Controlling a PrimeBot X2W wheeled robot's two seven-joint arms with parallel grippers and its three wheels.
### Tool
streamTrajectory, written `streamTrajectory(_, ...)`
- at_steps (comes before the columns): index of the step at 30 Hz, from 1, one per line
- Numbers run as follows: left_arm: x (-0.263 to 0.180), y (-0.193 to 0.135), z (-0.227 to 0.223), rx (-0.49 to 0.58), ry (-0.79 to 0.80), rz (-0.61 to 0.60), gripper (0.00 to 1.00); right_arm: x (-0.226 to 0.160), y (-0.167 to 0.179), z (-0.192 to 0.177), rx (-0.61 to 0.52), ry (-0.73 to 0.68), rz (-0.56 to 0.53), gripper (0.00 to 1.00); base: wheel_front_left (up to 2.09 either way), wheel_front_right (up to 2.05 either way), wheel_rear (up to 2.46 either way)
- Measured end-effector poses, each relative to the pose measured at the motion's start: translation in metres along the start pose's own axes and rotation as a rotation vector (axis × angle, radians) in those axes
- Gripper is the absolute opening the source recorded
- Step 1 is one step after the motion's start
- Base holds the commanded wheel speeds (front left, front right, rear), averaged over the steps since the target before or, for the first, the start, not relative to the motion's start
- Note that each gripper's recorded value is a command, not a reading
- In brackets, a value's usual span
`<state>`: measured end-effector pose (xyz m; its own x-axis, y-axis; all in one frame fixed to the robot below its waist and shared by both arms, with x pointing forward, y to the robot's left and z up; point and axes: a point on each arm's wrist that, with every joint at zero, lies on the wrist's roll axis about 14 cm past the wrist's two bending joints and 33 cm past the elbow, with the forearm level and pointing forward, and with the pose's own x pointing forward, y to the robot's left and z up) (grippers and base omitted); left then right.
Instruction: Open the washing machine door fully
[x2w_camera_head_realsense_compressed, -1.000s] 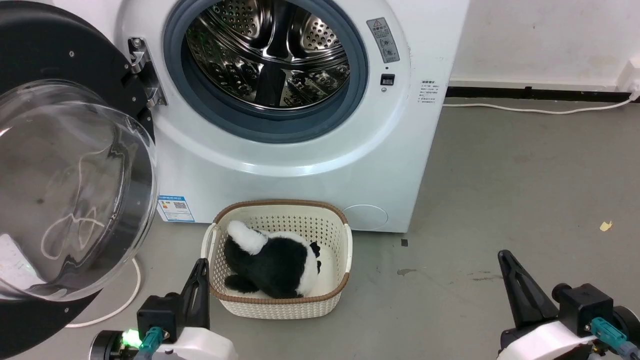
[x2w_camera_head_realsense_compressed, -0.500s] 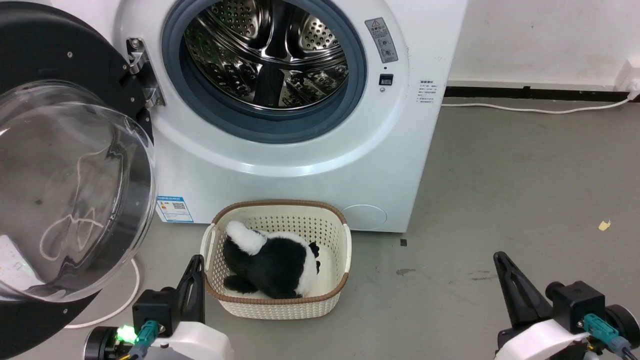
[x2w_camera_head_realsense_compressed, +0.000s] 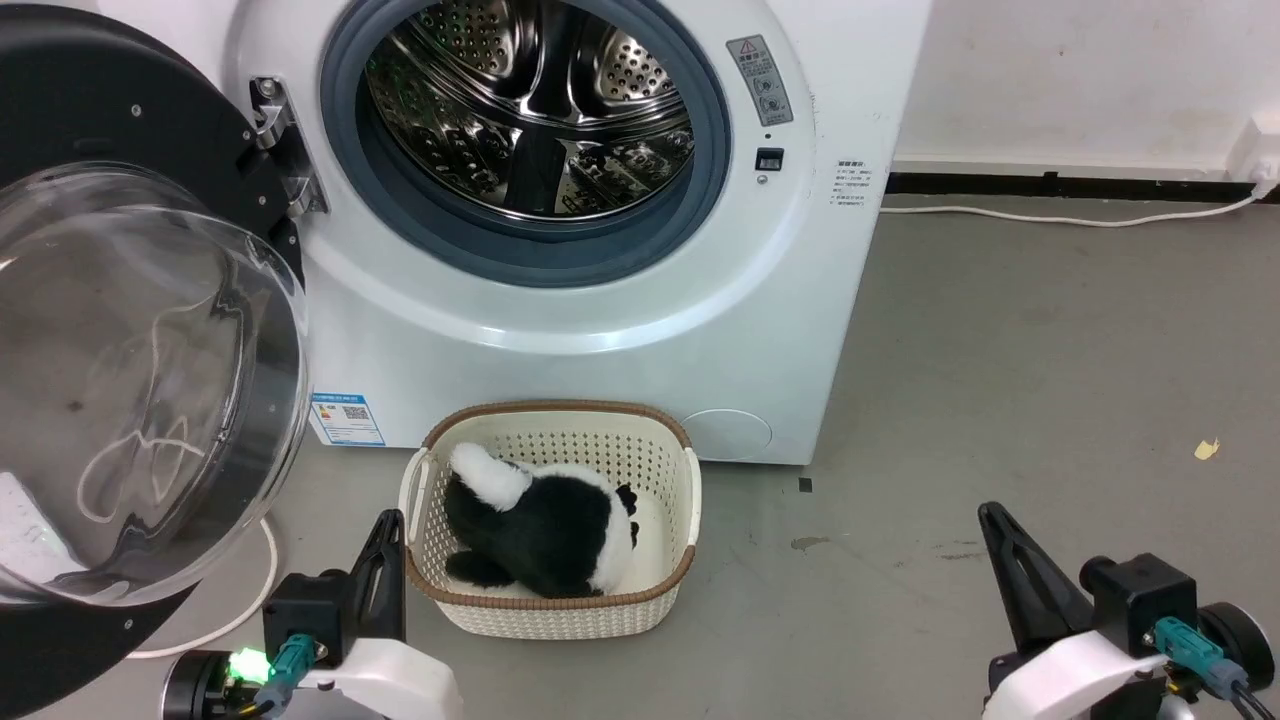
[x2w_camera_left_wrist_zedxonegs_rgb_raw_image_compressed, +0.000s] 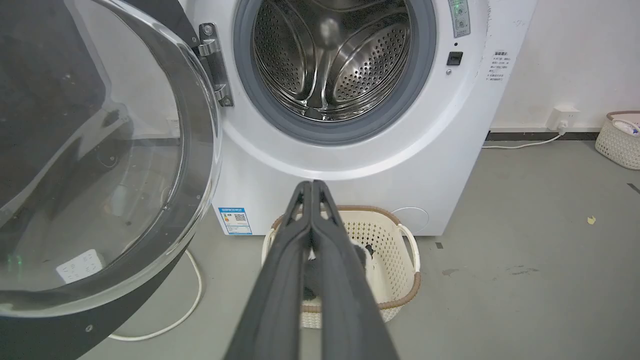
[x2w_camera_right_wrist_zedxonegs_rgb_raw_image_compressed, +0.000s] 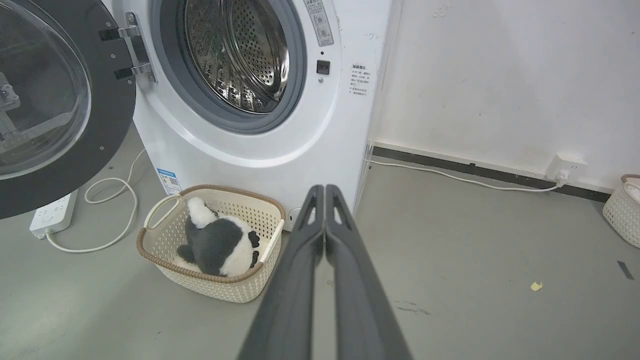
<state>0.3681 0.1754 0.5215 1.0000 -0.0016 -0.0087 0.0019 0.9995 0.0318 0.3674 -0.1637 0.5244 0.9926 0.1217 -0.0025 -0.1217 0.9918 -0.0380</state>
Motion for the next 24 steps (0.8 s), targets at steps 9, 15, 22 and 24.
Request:
streamTrajectory(9, 0.0011, 0.002, 0.0001, 0.007, 0.01, 0.004, 0.0, 0.0016, 0.0018, -0.0003, -0.008, 0.012, 0.006, 0.0, 0.0, 0.0, 0.0)
streamTrajectory(15, 0.0011, 0.0027, 0.0001, 0.008, 0.01, 0.005, 0.0, 0.0017, 0.0022, -0.0004, -0.008, 0.013, 0.007, 0.0, 0.0, 0.0, 0.0)
streamTrajectory(22, 0.0011, 0.003, 0.0001, 0.008, 0.01, 0.006, 0.0, 0.0018, 0.0024, -0.0003, -0.008, 0.012, 0.007, 0.0, 0.0, 0.0, 0.0)
streamTrajectory(24, 0.0012, 0.003, 0.0001, 0.008, 0.01, 0.006, 0.0, 0.0018, 0.0024, -0.0004, -0.008, 0.013, 0.007, 0.0, 0.0, 0.0, 0.0)
